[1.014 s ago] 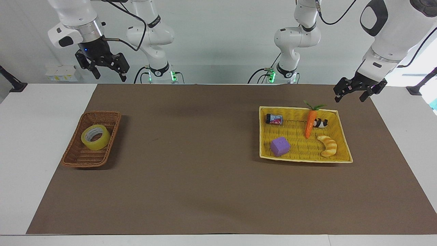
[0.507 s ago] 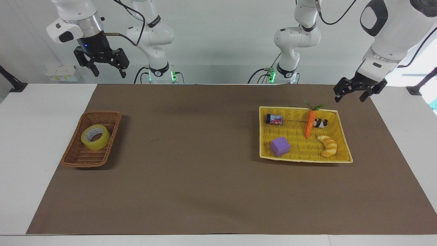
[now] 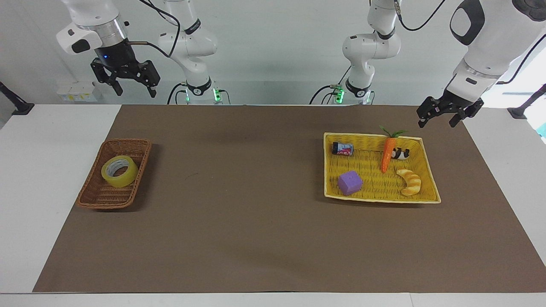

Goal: Move tape to another basket

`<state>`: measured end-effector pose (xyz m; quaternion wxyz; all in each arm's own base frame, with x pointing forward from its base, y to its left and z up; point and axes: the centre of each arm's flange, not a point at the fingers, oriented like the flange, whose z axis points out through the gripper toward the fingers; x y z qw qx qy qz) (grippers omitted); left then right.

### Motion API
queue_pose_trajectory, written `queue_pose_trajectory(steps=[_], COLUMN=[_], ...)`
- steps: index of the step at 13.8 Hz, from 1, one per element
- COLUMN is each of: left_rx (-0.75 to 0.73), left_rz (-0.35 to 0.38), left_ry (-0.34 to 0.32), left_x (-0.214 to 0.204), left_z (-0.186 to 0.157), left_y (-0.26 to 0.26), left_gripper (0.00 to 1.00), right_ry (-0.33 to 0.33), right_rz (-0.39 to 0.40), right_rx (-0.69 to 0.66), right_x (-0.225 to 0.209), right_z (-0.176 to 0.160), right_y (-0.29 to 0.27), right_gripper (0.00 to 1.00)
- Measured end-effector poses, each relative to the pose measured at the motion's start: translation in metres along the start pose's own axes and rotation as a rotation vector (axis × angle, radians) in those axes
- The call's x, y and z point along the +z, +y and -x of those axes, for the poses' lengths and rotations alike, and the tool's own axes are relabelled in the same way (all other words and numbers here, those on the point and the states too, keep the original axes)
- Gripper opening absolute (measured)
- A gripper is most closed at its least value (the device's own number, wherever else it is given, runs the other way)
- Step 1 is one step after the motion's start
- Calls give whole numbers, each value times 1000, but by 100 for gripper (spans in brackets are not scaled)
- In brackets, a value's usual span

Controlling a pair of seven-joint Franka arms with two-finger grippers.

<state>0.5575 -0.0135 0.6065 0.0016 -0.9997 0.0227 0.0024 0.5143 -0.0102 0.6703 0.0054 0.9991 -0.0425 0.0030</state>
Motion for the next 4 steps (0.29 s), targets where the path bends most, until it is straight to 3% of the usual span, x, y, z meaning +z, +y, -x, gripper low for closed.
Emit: queue_pose_trajectory(steps=[4], left_rx=[0], left_rz=[0], left_ry=[0], left_x=[0], left_z=[0], left_y=[0], left_gripper=[100], right_ry=[0], right_rz=[0], right_rx=[3], right_x=[0], right_z=[0], right_y=[2], right_gripper=[100])
